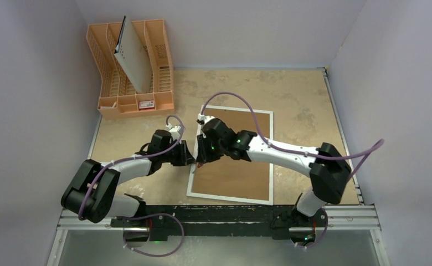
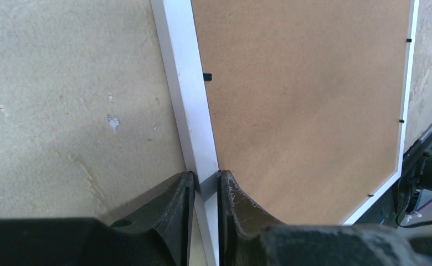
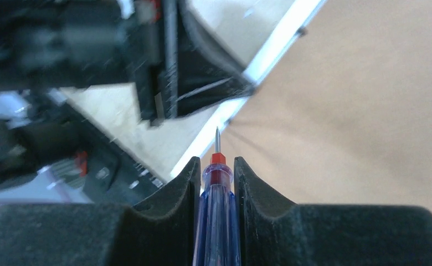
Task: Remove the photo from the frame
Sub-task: Release the photo frame item from the photo frame.
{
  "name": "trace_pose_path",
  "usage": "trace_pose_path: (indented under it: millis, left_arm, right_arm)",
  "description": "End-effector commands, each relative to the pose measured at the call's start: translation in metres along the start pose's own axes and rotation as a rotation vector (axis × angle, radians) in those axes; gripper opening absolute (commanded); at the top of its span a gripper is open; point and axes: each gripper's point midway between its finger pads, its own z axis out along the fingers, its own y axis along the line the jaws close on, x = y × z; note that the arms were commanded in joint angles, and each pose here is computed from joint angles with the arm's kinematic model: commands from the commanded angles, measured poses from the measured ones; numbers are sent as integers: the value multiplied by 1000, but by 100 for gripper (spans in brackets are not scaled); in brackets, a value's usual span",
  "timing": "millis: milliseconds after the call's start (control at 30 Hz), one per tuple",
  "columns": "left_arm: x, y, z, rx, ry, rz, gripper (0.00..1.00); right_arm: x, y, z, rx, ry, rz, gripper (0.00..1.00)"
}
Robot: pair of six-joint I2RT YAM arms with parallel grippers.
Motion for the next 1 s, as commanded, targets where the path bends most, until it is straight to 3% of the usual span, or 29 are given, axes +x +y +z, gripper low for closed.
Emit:
trace_pose_path:
  millis: [0, 300, 500, 967]
  left_arm:
    - [20, -8, -2, 35, 76, -16, 0]
    - [21, -7, -4, 25, 72, -22, 0]
    - [20, -7, -4, 25, 70, -23, 0]
    - [18, -7, -6, 11, 64, -17, 0]
  right_arm:
    - [-21, 50, -29, -259, -190, 64, 0]
    - [13, 23, -23, -244, -190, 133, 0]
    - [8, 7, -35, -220, -277, 151, 0]
    - [27, -38, -23, -149, -255, 310, 0]
